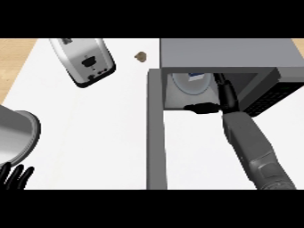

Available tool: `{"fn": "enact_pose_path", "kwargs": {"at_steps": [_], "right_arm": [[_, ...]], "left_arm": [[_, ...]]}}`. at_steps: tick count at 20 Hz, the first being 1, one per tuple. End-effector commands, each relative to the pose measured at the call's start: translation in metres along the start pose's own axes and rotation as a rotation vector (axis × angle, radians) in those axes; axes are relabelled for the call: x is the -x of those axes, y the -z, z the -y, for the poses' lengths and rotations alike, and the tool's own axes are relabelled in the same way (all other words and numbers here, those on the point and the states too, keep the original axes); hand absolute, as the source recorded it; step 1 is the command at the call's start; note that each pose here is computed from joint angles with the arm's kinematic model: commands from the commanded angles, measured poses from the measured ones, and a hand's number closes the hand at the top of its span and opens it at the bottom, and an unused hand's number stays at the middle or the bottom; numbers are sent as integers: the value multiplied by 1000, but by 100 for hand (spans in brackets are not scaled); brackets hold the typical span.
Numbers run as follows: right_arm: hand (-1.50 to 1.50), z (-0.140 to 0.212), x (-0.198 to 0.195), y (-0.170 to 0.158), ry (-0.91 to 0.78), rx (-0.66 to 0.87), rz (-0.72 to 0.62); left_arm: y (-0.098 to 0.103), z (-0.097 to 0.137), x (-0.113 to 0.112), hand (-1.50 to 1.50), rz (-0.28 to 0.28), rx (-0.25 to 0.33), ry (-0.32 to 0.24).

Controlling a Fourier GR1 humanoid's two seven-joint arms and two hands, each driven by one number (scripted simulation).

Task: Pick up the milk, place it into the microwave and close the microwave

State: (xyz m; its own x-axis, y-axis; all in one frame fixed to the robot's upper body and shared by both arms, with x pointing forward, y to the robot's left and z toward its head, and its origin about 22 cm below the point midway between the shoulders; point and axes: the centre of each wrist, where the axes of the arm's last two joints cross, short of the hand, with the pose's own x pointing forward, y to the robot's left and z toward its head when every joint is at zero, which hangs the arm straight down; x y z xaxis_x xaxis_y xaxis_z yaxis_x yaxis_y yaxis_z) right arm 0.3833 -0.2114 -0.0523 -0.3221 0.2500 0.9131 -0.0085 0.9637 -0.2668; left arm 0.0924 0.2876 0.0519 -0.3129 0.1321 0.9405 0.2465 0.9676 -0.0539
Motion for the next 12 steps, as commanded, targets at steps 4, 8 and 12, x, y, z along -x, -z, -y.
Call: {"fn": "enact_pose_path", "kwargs": {"at_steps": [4,8,12], "right_arm": [[-150,-6,12,-38,78,-23,-30],[-150,11,18,-71,121,-35,-25],[-150,20,13,-97,154,-35,1]], "left_arm": [[38,28,15,-150,-16,79,-12],[40,36,14,150,-63,157,-28],[63,42,18,150,-109,208,25]]}}
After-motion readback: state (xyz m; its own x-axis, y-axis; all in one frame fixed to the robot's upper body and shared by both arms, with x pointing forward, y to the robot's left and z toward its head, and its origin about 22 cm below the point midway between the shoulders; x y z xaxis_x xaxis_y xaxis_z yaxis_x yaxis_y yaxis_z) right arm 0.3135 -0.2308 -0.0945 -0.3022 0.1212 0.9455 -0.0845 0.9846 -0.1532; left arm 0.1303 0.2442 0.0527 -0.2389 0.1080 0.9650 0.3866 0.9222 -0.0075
